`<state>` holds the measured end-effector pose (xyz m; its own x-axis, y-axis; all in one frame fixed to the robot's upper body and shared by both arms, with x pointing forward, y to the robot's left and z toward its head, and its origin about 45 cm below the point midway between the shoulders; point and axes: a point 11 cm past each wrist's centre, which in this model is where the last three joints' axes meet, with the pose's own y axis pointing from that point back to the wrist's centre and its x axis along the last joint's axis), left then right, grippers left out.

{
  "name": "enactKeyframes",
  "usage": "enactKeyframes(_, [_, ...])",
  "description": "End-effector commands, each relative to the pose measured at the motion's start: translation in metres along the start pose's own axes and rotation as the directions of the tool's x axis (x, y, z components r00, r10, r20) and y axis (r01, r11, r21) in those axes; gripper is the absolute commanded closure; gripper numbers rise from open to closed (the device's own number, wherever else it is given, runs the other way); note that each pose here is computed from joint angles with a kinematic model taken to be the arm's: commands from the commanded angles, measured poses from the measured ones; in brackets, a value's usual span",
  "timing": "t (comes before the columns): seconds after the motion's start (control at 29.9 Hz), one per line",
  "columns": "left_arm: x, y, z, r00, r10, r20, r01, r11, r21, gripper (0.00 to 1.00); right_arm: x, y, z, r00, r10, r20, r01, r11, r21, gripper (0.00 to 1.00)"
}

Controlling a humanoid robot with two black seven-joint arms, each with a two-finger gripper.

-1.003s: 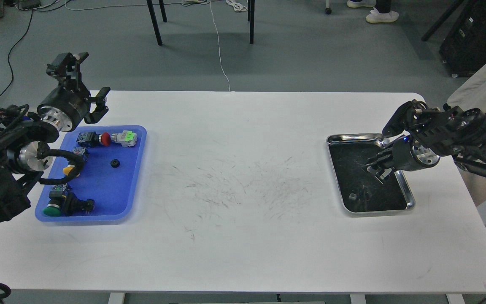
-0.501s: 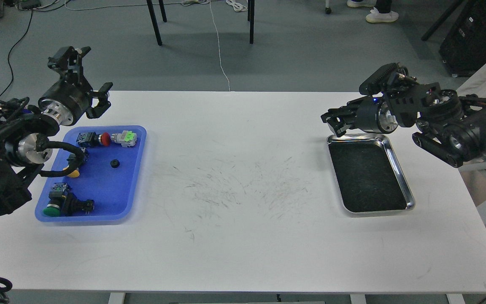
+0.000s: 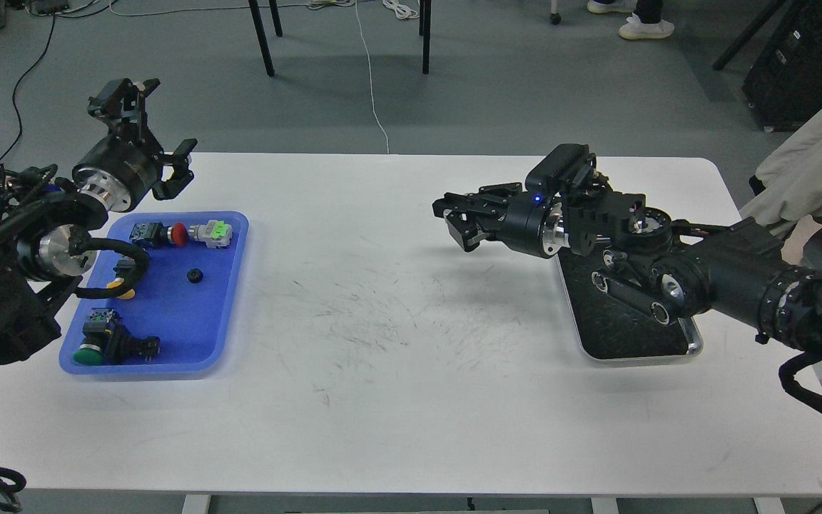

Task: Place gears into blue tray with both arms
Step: 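Lift the black part and carry it toward the table centre, then lower the right gripper toward the table surface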

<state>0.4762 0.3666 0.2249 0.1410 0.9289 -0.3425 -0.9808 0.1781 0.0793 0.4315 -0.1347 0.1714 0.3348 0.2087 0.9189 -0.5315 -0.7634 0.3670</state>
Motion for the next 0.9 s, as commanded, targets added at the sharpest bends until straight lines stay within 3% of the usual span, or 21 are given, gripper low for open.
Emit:
enactKeyframes(0.0, [-0.001, 0.0, -0.002, 1.0, -0.003, -0.015, 0.003, 1.0, 0.002, 0.01, -0.009, -0.004, -0.016, 1.0, 0.02, 0.007, -0.02, 0.999, 0.044, 0.98])
enactKeyframes(0.5, [0.003, 0.001, 0.001, 1.0, 0.009, -0.012, -0.009, 1.0, -0.005, 0.01, -0.045, -0.035, -0.083, 0.999, 0.014, -0.045, -0.005, 0.98, 0.197, 0.98])
enactKeyframes(0.87, [0.004, 0.003, 0.001, 1.0, 0.008, -0.011, -0.008, 1.0, -0.004, 0.01, -0.066, -0.028, -0.074, 0.998, -0.025, -0.06, 0.035, 0.985, 0.17, 0.99])
